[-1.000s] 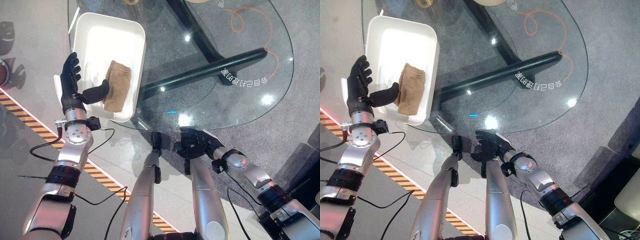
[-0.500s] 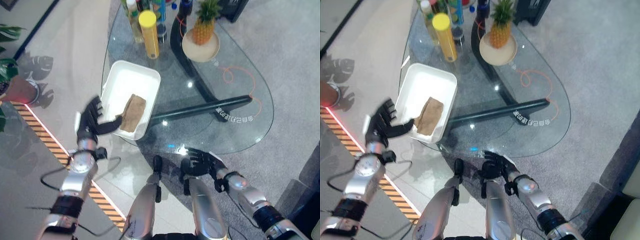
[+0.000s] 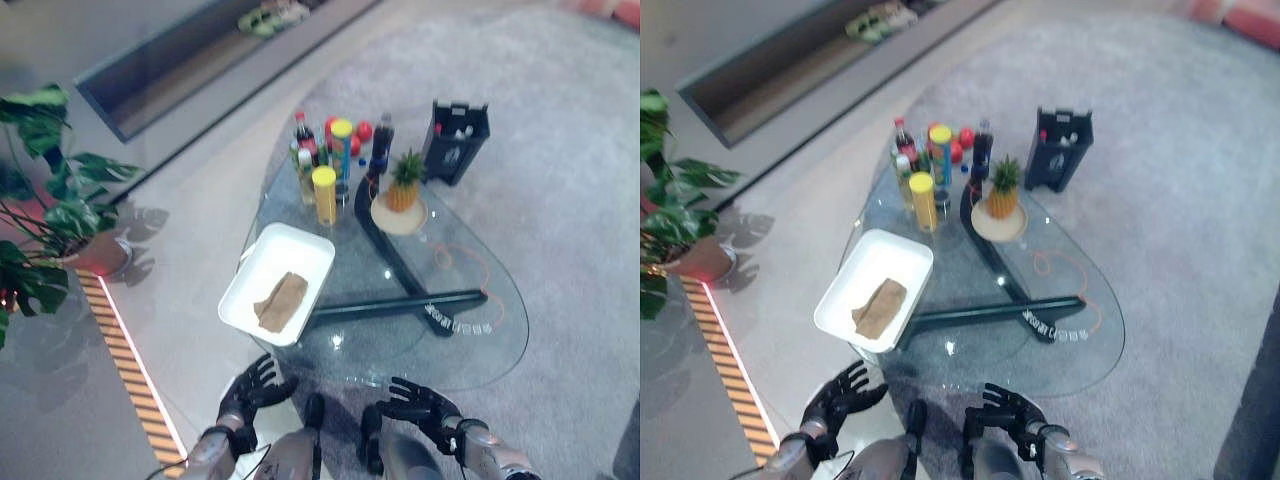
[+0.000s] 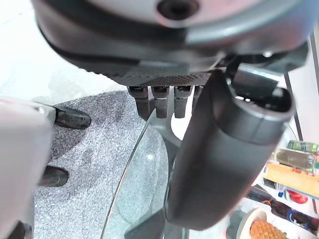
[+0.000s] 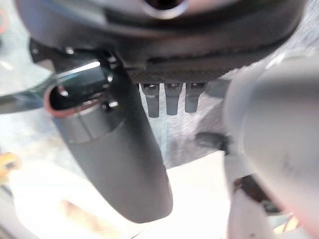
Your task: Wipe the table with a cloth and put it in the basket.
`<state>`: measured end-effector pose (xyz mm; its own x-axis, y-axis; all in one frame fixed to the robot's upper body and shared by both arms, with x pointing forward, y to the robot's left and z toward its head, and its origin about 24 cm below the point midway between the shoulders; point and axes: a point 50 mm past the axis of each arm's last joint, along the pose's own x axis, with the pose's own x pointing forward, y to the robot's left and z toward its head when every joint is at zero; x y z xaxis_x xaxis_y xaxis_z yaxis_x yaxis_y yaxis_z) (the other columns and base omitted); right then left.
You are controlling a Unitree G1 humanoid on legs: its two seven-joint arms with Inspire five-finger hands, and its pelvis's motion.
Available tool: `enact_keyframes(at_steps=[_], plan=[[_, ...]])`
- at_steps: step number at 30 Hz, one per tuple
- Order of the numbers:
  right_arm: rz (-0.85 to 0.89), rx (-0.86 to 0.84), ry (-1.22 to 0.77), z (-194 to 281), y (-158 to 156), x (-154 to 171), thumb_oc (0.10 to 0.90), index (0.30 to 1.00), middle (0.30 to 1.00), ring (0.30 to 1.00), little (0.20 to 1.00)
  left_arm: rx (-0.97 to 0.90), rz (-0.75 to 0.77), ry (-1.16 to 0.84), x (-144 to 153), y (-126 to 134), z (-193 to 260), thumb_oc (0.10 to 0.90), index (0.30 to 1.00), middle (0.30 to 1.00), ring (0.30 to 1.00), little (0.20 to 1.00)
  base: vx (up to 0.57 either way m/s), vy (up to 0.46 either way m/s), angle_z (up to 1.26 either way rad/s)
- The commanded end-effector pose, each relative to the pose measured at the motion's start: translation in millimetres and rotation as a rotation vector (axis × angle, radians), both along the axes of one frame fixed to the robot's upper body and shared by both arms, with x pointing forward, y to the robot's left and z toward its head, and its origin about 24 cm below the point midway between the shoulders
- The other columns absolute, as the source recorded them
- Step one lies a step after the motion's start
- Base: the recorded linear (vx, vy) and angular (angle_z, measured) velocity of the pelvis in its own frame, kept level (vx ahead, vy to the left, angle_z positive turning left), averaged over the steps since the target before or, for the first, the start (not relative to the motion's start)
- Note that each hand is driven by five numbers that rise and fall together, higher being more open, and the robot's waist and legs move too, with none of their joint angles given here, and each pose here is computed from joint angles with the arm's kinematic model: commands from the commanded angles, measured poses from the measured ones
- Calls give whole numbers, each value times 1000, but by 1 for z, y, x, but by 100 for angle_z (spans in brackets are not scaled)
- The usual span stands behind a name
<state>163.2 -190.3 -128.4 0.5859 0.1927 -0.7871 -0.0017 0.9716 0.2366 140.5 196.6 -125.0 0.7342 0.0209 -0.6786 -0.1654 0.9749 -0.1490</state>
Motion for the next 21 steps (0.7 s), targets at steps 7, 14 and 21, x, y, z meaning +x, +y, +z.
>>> enact_keyframes(at_steps=[7,14,21], plan=[[101,-31,48,-14,6,-18,800,900,900,900,900,-54,-24,38,5,-2,-12,800,900,900,900,900,8,-9,3],[92,-53,241,-27,-2,-40,800,900,900,900,900,-129,-174,92,0,-11,-17,800,900,900,900,900,27,18,-2],[80,-67,327,-34,-4,-55,800,900,900,900,900,-145,-136,174,-14,-9,-26,800,900,900,900,900,43,33,-5]])
